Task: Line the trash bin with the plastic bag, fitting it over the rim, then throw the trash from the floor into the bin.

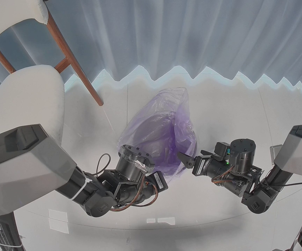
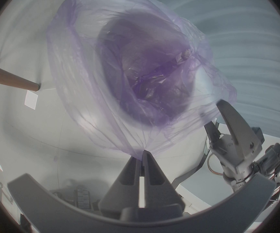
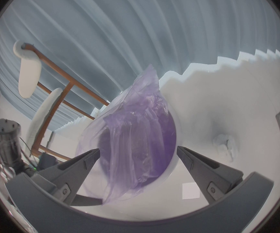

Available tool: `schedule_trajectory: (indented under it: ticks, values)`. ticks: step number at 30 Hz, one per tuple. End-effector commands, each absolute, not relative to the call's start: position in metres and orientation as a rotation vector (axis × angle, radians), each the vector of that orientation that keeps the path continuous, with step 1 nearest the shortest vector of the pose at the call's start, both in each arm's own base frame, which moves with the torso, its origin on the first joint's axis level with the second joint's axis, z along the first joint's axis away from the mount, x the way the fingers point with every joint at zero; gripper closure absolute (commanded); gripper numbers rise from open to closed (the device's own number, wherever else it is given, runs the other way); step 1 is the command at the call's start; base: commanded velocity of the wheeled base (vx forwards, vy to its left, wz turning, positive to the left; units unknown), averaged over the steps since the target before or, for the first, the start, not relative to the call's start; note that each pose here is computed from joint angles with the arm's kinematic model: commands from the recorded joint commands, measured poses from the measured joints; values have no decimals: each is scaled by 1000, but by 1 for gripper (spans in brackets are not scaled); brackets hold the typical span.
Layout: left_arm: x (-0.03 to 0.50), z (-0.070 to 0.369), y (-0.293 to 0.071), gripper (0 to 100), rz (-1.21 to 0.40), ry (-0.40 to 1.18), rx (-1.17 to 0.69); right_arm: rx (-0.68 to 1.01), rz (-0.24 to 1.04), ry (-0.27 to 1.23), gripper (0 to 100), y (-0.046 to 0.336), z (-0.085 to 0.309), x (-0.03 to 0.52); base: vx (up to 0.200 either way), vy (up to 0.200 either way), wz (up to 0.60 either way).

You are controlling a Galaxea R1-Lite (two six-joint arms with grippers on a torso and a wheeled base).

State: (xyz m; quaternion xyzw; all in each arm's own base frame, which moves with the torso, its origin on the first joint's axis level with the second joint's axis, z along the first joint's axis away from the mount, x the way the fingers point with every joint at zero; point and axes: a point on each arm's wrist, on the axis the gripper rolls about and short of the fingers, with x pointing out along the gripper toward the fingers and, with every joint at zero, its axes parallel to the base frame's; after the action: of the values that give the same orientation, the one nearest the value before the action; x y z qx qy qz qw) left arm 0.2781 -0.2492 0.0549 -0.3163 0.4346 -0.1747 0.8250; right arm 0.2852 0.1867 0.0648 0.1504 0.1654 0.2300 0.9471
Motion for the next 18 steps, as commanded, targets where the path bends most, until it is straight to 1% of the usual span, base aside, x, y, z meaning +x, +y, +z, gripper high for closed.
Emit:
schedule_trajectory:
  ticks: [1,5,13,14,18]
  values:
    - [273,57,-254,100,-384,921,-665,277,446,324,0,189,58,295,0,0,0]
    - [271,55,-257,100,-383,921,-658,288,417,254,0,187,67,300,0,0,0]
    - [267,51,-255,100,-376,939,-649,235,400,211,0,190,65,315,0,0,0]
    - [266,51,-254,100,-375,940,-647,236,399,208,100,190,65,316,0,0,0]
    - [264,49,-252,100,-368,947,-641,242,368,197,100,177,69,319,0,0,0]
